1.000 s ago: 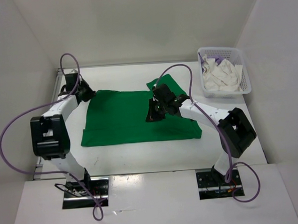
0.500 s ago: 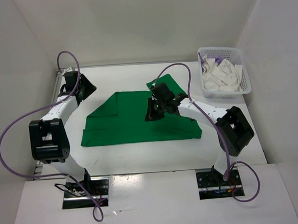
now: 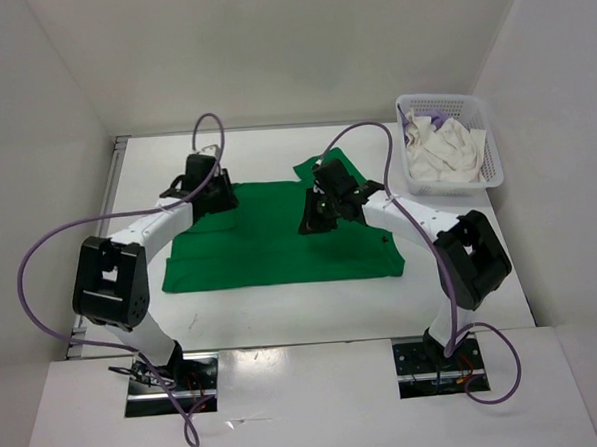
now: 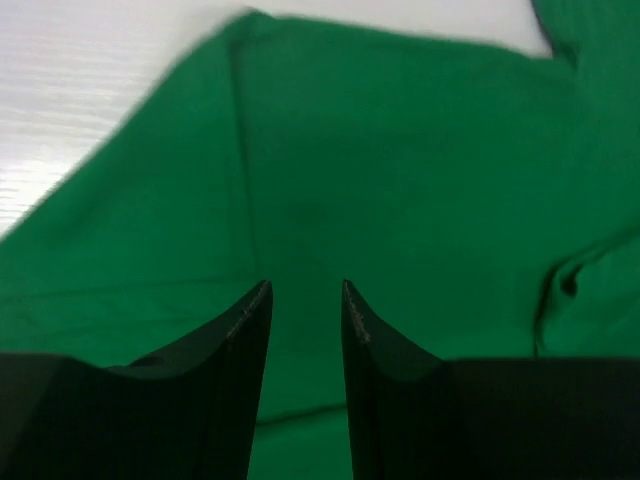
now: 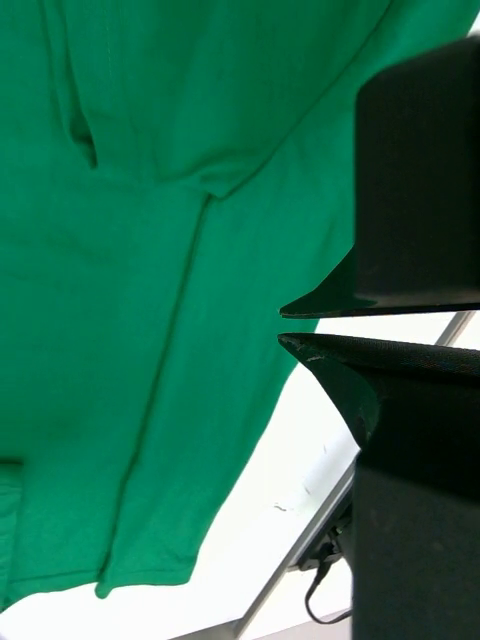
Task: Fold and stack the t-shirts
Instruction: Grap the side of the flattened tshirt furthest away from the robot with both arms
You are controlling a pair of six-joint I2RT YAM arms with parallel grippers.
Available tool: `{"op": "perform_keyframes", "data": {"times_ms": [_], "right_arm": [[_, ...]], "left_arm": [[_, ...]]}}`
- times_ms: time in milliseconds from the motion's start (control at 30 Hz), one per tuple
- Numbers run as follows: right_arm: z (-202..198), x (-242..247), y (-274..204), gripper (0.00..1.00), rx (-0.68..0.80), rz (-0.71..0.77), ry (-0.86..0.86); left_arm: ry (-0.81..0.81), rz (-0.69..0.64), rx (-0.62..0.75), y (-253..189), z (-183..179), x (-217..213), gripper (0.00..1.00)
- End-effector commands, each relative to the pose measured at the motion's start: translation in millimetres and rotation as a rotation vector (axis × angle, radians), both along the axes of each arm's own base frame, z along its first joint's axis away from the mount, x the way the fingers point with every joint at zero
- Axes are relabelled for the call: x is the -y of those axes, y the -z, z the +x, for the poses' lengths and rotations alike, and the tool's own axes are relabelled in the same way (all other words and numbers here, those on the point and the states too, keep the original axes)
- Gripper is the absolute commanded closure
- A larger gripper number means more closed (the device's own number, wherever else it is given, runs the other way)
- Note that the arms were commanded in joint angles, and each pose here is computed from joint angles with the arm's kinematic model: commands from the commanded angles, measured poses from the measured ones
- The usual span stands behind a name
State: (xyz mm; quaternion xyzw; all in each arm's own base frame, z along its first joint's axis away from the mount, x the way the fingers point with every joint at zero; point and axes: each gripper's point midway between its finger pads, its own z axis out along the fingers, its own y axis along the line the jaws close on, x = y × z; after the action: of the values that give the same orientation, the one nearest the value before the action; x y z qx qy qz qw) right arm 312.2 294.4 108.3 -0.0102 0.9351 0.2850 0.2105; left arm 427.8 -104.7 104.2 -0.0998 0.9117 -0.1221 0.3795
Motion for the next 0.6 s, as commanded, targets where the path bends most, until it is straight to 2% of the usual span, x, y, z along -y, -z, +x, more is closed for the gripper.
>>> {"op": "perform_keyframes", "data": {"times_ms": [0, 100, 233, 433, 567], "right_arm": [[13, 3, -12, 0.84, 0.046, 0.025, 0.008], [19, 9, -16, 0.84, 0.054, 0.029, 0.026], [23, 17, -16, 0.84, 0.056, 0.03, 0.048], [20, 19, -18, 0.84, 0.064, 0.035, 0.048], [18, 20, -18, 0.84, 0.064, 0.034, 0.048]], "left_arm": [[0.082, 0.14, -0.025, 12, -9, 0, 0.58], [0.106, 0.173, -0.076, 30, -17, 6, 0.57], [0.071, 0.239, -0.119, 47, -16, -6, 0.57], [0.088, 0.23, -0.147, 62, -11, -1, 0.57], [0.098, 0.226, -0.169, 68, -15, 0, 0.6]]}}
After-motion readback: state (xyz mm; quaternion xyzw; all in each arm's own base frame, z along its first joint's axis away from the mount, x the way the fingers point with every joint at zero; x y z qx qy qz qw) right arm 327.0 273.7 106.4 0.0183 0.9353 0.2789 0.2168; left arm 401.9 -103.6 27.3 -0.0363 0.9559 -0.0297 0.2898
